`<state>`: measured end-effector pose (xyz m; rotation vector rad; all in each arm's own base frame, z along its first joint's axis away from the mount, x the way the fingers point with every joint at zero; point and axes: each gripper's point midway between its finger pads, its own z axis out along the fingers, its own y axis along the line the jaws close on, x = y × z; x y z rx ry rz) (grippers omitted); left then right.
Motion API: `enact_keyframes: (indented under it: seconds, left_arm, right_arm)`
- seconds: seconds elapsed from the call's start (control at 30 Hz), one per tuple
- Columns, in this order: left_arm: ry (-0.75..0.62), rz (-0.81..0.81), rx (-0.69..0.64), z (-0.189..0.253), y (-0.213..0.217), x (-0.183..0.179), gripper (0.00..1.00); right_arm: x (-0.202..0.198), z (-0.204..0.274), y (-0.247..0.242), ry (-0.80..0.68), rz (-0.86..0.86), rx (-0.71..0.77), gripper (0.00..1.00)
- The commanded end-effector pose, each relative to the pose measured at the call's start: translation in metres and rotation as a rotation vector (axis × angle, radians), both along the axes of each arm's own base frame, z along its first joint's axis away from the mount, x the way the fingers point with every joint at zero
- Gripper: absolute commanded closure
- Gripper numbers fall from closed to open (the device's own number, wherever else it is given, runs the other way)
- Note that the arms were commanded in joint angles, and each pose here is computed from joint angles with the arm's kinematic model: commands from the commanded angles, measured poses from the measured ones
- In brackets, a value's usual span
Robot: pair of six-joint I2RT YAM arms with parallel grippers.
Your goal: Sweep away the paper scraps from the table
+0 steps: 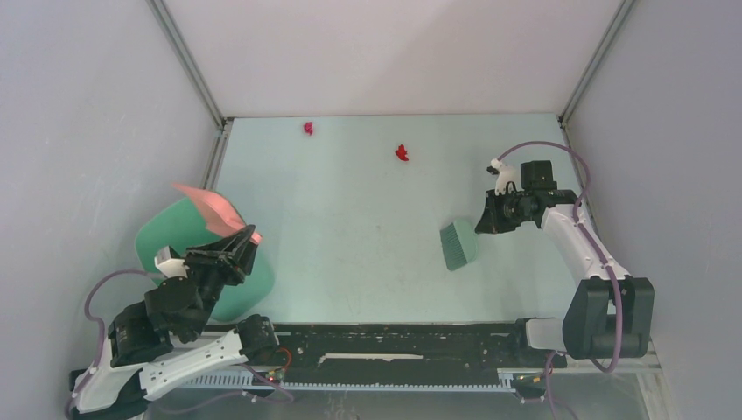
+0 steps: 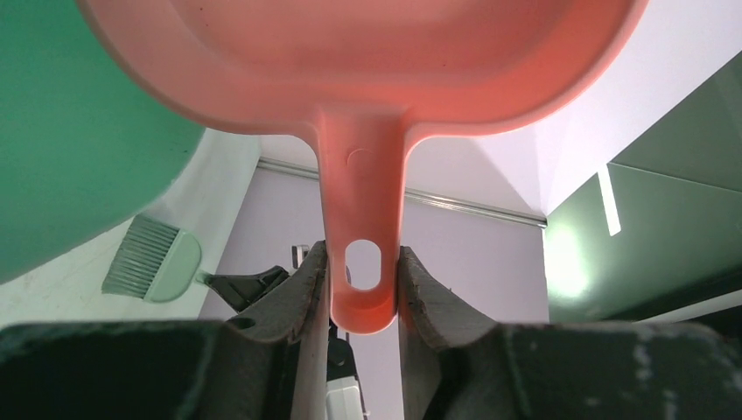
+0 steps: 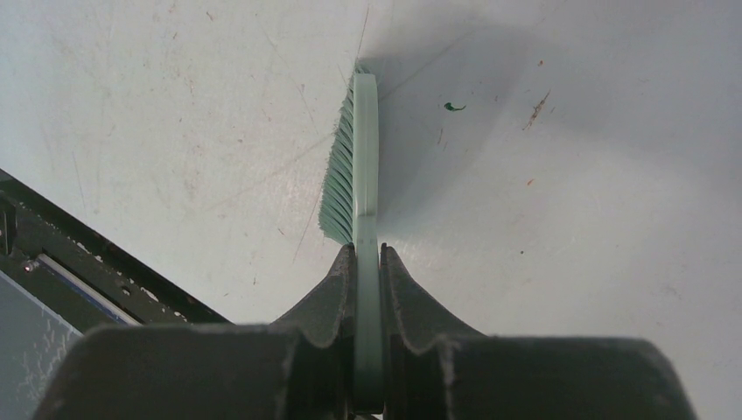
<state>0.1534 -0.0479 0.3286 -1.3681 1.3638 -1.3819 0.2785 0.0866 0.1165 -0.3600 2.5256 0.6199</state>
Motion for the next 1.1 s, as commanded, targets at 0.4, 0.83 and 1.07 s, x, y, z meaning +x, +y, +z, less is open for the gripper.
enact_keyframes:
  seconds: [0.4,0.83,1.07]
  left_arm:
    - [-0.095,-0.004,0.423,0.052,-0.005,0.009,1.00]
    - [-0.248,-0.656,1.056,0.041,-0.161,0.006,1.00]
    - [0.000,-1.085,1.451,-0.079,-0.180,-0.014,1.00]
  right_arm:
    - [-0.014,-0.005,0.006,0.033,0.054,-0.010,1.00]
    - [-0.004,0.006,0.009,-0.003,0.080,0.026,1.00]
    - [0.033,0.062,-0.003,-0.196,0.201,-0.115,1.00]
